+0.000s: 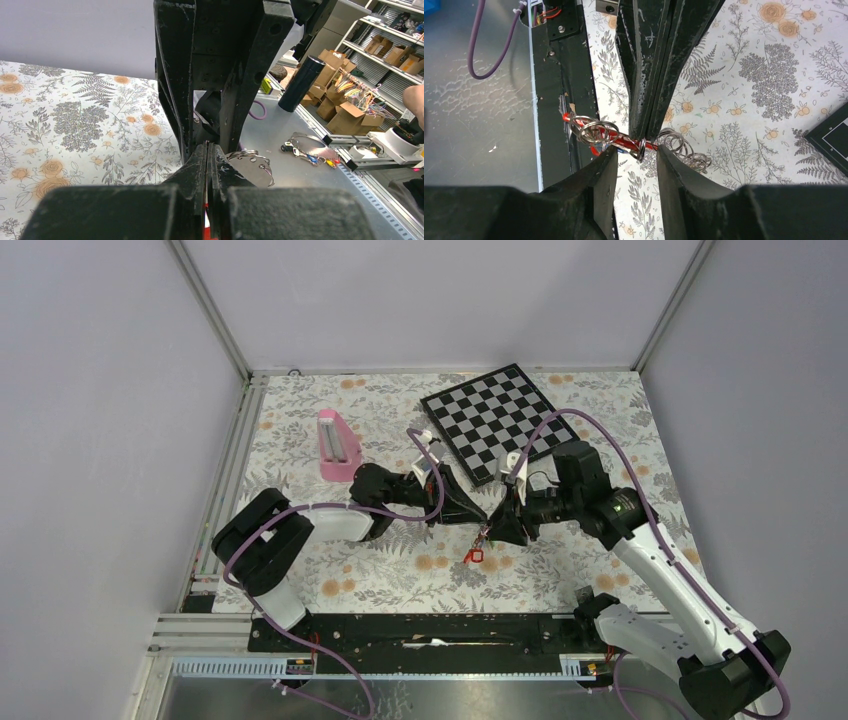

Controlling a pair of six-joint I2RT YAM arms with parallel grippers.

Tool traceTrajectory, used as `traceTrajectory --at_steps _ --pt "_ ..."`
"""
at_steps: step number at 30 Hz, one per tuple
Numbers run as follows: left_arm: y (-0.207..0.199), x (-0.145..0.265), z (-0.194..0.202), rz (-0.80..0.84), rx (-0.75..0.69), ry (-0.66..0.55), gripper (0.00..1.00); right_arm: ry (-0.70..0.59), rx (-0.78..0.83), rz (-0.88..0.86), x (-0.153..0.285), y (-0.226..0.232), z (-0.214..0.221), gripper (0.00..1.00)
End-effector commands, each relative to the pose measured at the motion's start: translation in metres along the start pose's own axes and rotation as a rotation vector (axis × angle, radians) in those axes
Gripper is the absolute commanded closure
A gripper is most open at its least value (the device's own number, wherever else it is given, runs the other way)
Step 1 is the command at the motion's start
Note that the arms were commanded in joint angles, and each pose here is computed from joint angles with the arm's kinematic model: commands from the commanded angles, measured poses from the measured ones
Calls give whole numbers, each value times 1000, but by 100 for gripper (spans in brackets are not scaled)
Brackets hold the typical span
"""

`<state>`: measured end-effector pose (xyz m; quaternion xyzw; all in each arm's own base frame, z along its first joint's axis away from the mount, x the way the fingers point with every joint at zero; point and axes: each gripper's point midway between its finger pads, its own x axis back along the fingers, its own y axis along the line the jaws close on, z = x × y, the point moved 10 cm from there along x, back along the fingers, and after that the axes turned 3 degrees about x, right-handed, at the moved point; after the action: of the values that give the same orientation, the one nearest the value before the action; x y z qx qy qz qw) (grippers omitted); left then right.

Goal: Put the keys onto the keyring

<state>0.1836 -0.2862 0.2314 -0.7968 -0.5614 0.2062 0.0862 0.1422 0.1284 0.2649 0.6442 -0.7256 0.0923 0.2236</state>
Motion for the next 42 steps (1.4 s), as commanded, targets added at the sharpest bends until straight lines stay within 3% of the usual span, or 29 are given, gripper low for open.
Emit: traceTrajectory --at_steps 1,23,42 --pt "-11 -5 -22 33 -141 -72 100 -49 10 -11 0 -2 -8 58" --pt "-5 -1 -20 2 -164 -66 100 -83 -75 -9 -2 -9 -2 49" --pt "-7 1 -20 9 -171 -61 100 -66 -55 1 0 -6 3 76"
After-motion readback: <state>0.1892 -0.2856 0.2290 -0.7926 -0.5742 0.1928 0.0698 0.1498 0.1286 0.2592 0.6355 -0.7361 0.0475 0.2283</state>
